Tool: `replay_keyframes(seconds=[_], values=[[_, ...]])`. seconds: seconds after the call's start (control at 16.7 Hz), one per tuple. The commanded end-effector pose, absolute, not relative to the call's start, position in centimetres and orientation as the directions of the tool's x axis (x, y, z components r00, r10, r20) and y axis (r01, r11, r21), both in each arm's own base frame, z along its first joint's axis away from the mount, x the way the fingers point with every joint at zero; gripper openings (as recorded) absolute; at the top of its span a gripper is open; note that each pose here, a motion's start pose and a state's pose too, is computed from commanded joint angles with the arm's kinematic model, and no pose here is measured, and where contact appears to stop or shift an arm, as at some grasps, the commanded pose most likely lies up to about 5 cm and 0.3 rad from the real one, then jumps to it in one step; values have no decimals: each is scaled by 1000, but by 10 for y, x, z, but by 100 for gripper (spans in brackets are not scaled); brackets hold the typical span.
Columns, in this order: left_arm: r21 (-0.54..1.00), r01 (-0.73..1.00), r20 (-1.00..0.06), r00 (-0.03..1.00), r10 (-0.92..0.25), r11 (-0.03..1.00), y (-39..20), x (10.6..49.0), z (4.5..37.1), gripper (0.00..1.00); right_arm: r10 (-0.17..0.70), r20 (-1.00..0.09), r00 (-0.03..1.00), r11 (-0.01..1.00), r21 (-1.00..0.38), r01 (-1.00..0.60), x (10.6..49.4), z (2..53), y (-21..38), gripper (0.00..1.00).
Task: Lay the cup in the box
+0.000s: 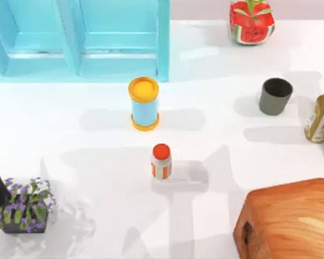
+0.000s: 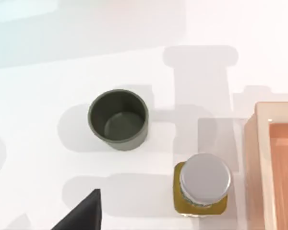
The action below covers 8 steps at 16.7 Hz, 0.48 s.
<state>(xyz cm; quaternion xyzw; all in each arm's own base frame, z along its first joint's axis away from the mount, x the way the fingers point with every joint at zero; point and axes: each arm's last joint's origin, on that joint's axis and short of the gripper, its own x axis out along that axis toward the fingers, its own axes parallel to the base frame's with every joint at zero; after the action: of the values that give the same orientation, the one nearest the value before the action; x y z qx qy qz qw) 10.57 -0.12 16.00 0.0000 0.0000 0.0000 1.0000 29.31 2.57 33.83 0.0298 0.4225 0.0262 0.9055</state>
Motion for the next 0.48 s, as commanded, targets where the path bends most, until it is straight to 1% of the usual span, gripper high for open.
replay_keyframes(seconds=[0.24,0.48], values=[[0,0,0,1000,0,1000,-1,106,160,100,46,-854,518,994,90,60,339,330,30,100],[0,0,0,1000,0,1000,-1,106,160,100,52,-891,451,991,101,86,391,327,47,100]])
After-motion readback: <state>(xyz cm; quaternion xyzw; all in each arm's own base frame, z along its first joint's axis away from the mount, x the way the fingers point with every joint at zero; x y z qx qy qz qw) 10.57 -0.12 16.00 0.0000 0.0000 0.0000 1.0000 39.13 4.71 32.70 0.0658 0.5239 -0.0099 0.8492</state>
